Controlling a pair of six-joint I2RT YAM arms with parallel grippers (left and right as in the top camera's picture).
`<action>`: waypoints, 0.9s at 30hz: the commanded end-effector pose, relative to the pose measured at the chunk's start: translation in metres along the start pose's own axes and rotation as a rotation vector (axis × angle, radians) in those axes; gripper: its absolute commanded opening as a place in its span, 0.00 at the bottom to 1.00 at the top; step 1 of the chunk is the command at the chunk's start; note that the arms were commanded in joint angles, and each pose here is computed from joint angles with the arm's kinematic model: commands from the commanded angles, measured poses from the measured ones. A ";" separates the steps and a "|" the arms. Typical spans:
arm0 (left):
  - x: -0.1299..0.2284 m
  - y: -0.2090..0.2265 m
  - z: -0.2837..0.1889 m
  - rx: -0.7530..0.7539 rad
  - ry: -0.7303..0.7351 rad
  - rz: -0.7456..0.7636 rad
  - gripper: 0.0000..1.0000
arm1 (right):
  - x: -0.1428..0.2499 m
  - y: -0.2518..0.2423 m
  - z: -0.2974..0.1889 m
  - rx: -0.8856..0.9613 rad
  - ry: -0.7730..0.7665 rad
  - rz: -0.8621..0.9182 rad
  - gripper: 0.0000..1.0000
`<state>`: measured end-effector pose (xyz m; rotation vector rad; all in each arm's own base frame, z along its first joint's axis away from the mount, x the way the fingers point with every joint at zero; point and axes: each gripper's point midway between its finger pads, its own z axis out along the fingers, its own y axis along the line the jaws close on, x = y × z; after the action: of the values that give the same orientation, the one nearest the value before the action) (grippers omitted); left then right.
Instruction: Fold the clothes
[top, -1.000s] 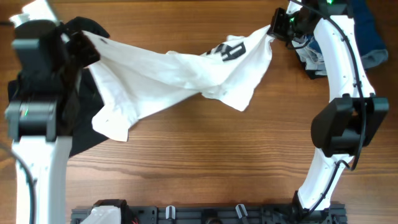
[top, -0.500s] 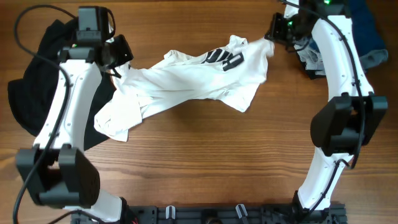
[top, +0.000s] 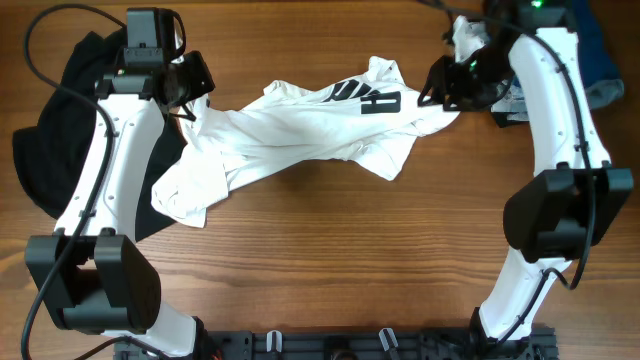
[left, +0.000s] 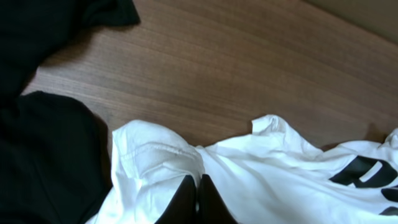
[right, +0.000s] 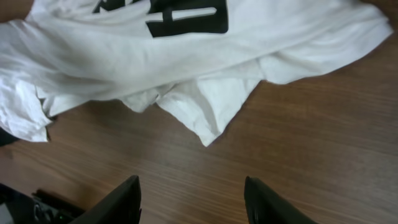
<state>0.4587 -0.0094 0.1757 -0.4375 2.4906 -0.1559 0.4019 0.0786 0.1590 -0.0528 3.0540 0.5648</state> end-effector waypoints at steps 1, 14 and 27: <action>-0.008 0.002 -0.006 0.013 -0.026 -0.003 0.04 | 0.018 -0.002 0.031 0.054 0.077 0.017 0.54; -0.009 0.001 -0.006 0.014 -0.028 -0.003 0.04 | 0.039 -0.005 0.126 0.259 0.072 0.075 0.56; -0.010 0.001 -0.006 0.016 -0.033 -0.003 0.04 | 0.059 -0.019 0.167 0.367 0.034 0.157 0.68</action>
<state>0.4613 -0.0049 0.1775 -0.4476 2.4758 -0.1545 0.3467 0.1240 -0.0032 0.1292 3.1832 0.0409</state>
